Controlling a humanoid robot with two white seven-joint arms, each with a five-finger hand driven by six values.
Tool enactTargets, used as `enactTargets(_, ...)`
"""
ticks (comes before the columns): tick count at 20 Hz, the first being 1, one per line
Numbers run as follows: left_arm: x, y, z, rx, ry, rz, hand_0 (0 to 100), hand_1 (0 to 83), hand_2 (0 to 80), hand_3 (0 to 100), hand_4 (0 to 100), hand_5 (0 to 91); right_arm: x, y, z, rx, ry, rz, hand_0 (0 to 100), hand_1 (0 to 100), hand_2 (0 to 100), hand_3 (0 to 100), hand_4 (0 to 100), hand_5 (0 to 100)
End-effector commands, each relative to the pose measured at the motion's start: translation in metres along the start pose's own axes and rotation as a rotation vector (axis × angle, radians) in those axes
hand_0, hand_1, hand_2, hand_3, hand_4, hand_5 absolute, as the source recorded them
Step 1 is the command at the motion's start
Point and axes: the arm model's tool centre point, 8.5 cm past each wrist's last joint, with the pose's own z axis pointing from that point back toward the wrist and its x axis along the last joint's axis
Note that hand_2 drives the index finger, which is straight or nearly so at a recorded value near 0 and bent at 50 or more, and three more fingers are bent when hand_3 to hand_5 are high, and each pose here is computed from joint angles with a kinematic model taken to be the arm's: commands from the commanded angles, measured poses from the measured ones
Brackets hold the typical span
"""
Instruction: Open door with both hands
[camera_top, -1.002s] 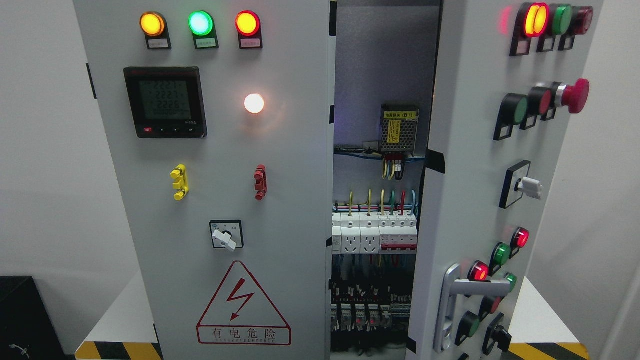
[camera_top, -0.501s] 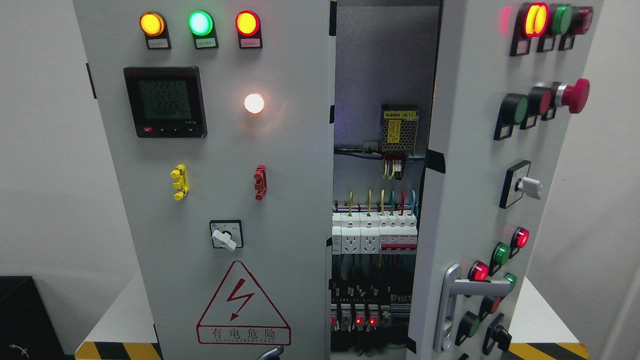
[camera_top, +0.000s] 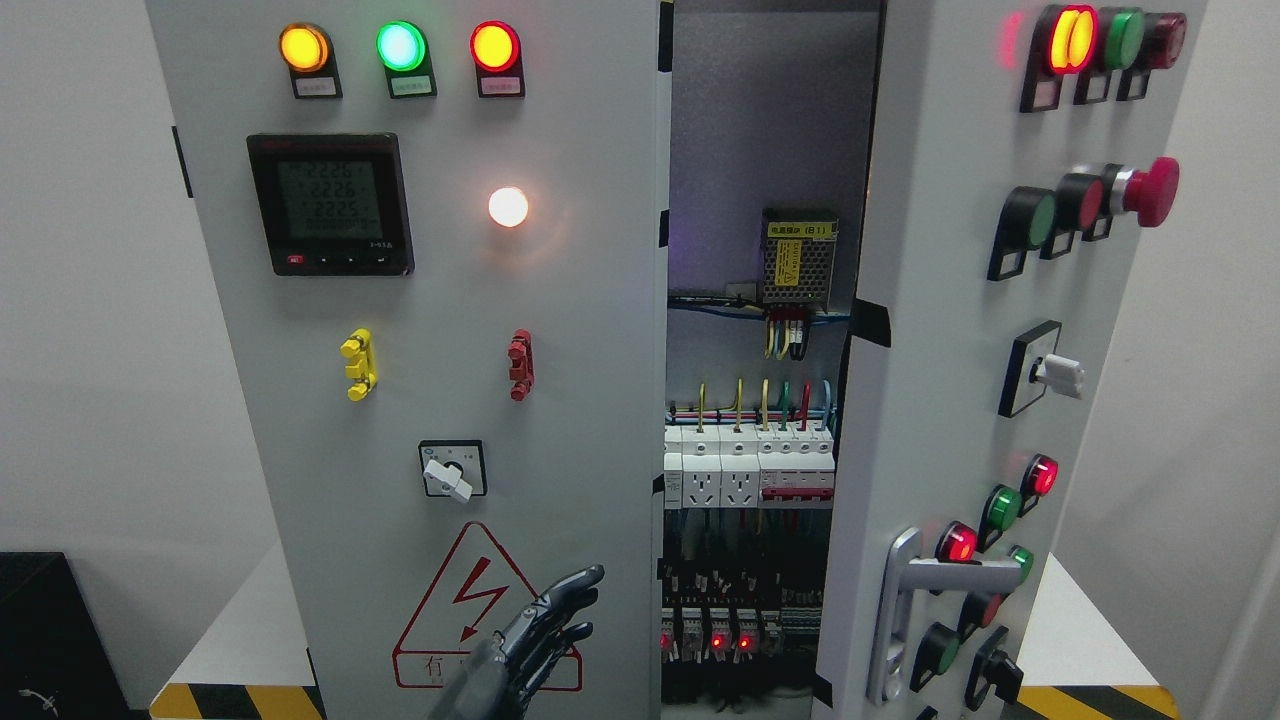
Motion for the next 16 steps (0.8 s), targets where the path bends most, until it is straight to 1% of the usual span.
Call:
enactTargets(1,0.030,-0.007,-0.028,-0.069,-0.089,0.092,0,0.0,0.0,0,0,0.0,0.000,0.001,0.000,0.000,0.000,0.049,0,0,0,0,0,0)
enactTargets(2,0.036,-0.005,-0.032,-0.075,-0.101,0.097,0,0.0,0.0,0,0,0.0,0.000,0.001,0.000,0.000,0.000,0.049,0,0,0,0,0,0)
enactTargets(4,0.045,0.000,-0.038,-0.085,-0.119,0.076,0,0.0,0.0,0,0,0.0,0.000,0.001,0.000,0.000,0.002,0.049,0,0,0,0,0,0)
enactTargets(5,0.050,0.002,-0.042,-0.089,-0.131,0.079,0,0.0,0.0,0,0,0.0,0.000,0.001,0.000,0.000,0.002,0.049,0,0,0,0,0,0)
enactTargets(8,0.068,0.010,-0.057,-0.103,-0.159,0.147,0,0.0,0.0,0,0,0.0,0.000,0.001,0.000,0.000,0.002,0.049,0,0,0,0,0,0)
enactTargets(10,0.076,0.015,-0.065,-0.115,-0.145,0.162,0,0.0,0.0,0,0,0.0,0.000,0.001,0.000,0.000,0.002,0.049,0,0,0,0,0,0)
enactTargets(13,0.091,0.018,-0.077,-0.135,-0.172,0.162,0,0.0,0.0,0,0,0.0,0.000,0.001,0.000,0.000,0.002,0.049,0,0,0,0,0,0)
enactTargets(16,0.099,0.009,-0.091,-0.190,-0.162,0.212,0,0.0,0.0,0,0,0.0,0.000,0.001,0.000,0.000,0.002,0.049,0,0,0,0,0,0)
